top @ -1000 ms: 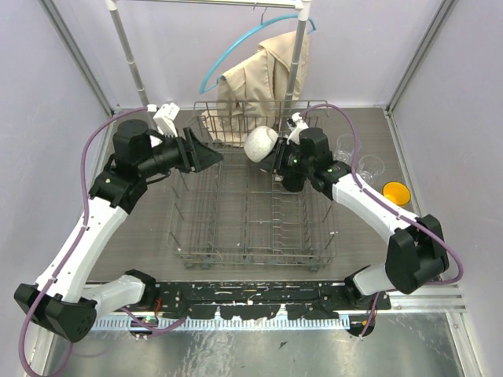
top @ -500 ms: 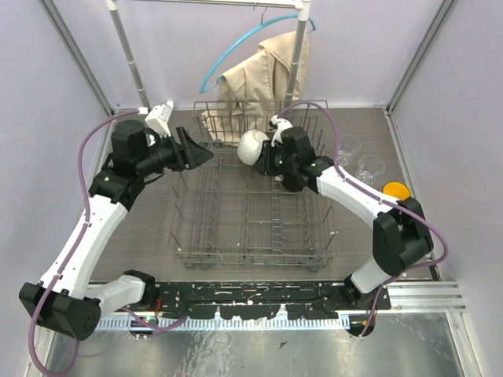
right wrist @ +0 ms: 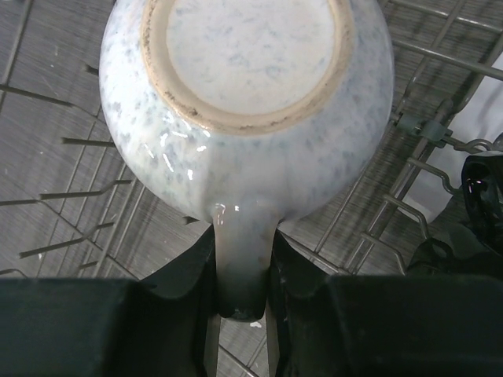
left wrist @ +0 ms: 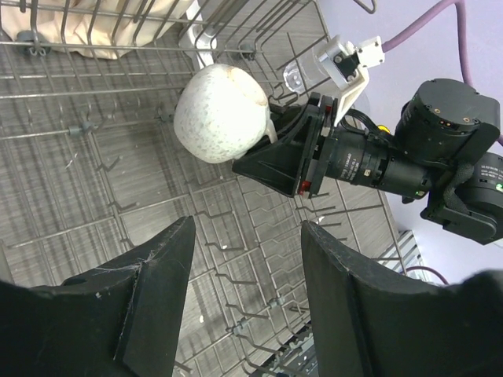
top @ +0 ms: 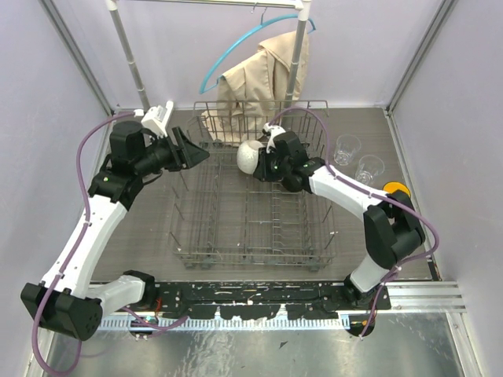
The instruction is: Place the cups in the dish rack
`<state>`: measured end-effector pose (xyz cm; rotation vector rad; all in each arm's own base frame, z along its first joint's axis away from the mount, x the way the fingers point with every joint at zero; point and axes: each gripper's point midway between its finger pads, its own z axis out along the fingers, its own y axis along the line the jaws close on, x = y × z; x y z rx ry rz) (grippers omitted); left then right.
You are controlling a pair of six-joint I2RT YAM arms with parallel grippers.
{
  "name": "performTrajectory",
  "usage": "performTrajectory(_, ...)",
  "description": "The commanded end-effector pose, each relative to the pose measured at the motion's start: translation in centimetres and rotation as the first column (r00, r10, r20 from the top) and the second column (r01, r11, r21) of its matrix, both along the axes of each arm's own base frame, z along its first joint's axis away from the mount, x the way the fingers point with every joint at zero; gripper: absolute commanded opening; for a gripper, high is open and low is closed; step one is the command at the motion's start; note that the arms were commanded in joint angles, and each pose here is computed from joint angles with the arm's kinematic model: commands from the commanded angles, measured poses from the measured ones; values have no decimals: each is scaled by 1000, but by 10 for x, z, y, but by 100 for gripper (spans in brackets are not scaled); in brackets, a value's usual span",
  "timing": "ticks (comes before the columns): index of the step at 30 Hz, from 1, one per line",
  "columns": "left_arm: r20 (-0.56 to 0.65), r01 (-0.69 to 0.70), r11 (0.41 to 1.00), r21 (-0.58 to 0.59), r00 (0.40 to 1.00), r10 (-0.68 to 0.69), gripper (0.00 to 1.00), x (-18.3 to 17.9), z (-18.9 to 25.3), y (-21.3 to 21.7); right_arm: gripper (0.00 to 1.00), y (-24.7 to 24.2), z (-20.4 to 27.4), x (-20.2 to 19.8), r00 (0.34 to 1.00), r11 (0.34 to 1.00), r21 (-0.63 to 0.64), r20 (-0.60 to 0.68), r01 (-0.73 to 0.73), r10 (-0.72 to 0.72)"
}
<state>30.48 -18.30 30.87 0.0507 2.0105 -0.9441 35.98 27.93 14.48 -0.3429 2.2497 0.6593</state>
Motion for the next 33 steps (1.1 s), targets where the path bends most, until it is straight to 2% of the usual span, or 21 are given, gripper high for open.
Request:
performTrajectory(1, 11, 1, 1000, -13, 1000, 0, 63, 0, -1, 0, 0, 20, 59, 30, 980, 997, 78, 200, -21, 5)
performTrajectory(14, 9, 0, 1000, -15, 1000, 0, 63, 1, -5, 2, 0, 37, 24, 29, 984, 998, -30, 169, -50, 54)
performTrajectory(26, 8, -4, 1000, -16, 1000, 4, 63, -1, -7, 3, 0, 19, -13, 20, 994, 990, -142, 110, -12, 28)
performTrajectory(33, 7, -6, 1000, -24, 1000, 6, 63, -1, -8, 2, 1, 19, -35, 12, 997, 984, -170, 48, -45, 54)
